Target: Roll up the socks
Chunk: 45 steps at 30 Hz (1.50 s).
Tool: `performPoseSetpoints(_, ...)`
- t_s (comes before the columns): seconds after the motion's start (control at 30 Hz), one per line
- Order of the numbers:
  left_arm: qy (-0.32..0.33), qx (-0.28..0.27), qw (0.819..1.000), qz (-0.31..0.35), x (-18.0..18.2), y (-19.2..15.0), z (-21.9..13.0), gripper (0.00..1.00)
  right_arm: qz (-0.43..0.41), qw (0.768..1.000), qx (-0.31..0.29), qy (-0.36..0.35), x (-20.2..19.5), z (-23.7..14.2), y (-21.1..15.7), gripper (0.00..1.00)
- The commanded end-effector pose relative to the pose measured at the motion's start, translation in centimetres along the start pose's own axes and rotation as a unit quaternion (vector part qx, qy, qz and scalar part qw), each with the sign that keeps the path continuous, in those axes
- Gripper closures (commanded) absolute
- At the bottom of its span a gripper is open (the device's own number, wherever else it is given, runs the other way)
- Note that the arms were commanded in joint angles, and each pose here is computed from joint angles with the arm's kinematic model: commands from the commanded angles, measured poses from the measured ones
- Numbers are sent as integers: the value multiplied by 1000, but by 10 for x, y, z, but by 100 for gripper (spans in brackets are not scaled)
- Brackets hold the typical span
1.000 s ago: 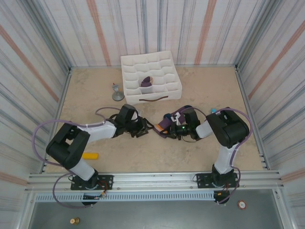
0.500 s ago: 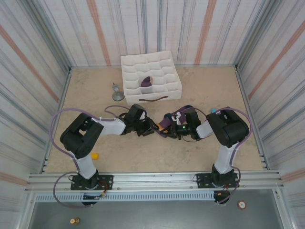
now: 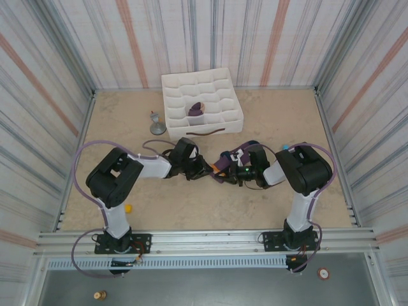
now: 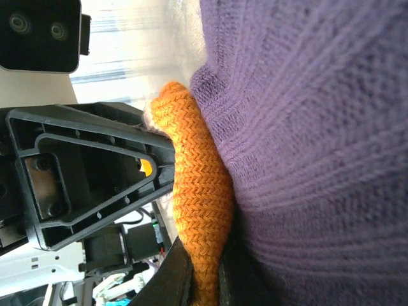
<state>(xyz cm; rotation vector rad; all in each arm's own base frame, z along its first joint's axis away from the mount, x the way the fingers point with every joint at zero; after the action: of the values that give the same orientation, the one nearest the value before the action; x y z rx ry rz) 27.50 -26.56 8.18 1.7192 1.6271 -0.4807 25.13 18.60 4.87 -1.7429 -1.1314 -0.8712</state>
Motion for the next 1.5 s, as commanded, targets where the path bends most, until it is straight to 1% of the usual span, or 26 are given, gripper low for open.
performPoseSetpoints(0.0, 63, 13, 998, -18, 20, -6, 8, 86, 207, 962, -35, -174, -99, -14, -24, 100)
performPoseSetpoints(0.07, 64, 14, 998, -16, 19, -3, 8, 94, 203, 963, -36, -175, -97, -14, -24, 96)
performPoseSetpoints(0.17, 68, 15, 998, -7, 18, 2, 5, 100, 184, 966, -37, -177, -90, -15, -23, 92)
performPoseSetpoints(0.3, 81, 13, 997, 5, 16, 10, -3, 100, 151, 974, -33, -163, -73, -16, -19, 76)
performPoseSetpoints(0.4, 97, 8, 995, 10, 19, 14, -14, 100, 116, 981, -36, -151, -52, -19, -16, 64)
performPoseSetpoints(0.5, 106, -1, 994, 14, 22, 18, -29, 100, 65, 986, -41, -149, -26, -23, -13, 57)
performPoseSetpoints(0.57, 116, -7, 993, 16, 24, 20, -40, 100, 26, 988, -41, -149, -9, -25, -12, 54)
performPoseSetpoints(0.6, 123, -10, 992, 18, 26, 20, -45, 100, 7, 988, -37, -149, -1, -25, -12, 52)
performPoseSetpoints(0.7, 138, -15, 990, 19, 31, 18, -60, 100, -34, 988, -31, -147, 19, -27, -7, 49)
performPoseSetpoints(0.83, 146, -20, 989, 11, 41, 11, -79, 100, -70, 986, -37, -147, 33, -25, 1, 47)
performPoseSetpoints(1.03, 151, -25, 988, 2, 45, -10, -102, 100, -81, 985, -40, -149, 44, -12, 24, 44)
performPoseSetpoints(1.2, 164, -40, 985, -32, 56, -36, -118, 100, -95, 984, -39, -144, 52, 2, 36, 42)
performPoseSetpoints(1.33, 180, -59, 980, -52, 65, -57, -124, 100, -136, 977, -38, -160, 57, 12, 30, 38)
performPoseSetpoints(1.4, 181, -65, 980, -61, 67, -64, -126, 100, -172, 968, -43, -178, 61, 14, 20, 37)
performPoseSetpoints(1.47, 179, -70, 979, -63, 65, -70, -128, 100, -224, 951, -54, -204, 65, 17, 5, 33)
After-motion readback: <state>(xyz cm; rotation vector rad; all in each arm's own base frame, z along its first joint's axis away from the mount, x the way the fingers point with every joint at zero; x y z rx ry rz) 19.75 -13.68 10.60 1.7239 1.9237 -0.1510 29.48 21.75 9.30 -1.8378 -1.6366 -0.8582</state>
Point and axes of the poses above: each hand's point on the last joint's axis, 136 mm out from that joint toward the fingers, its own z axis out along the fingers, its own x axis along the line the jaws close on, y = z × x, the point moved 8 cm from there along -z, back along the fingers, and after that the axes turned 15 degrees about z, right-handed, at the moved point
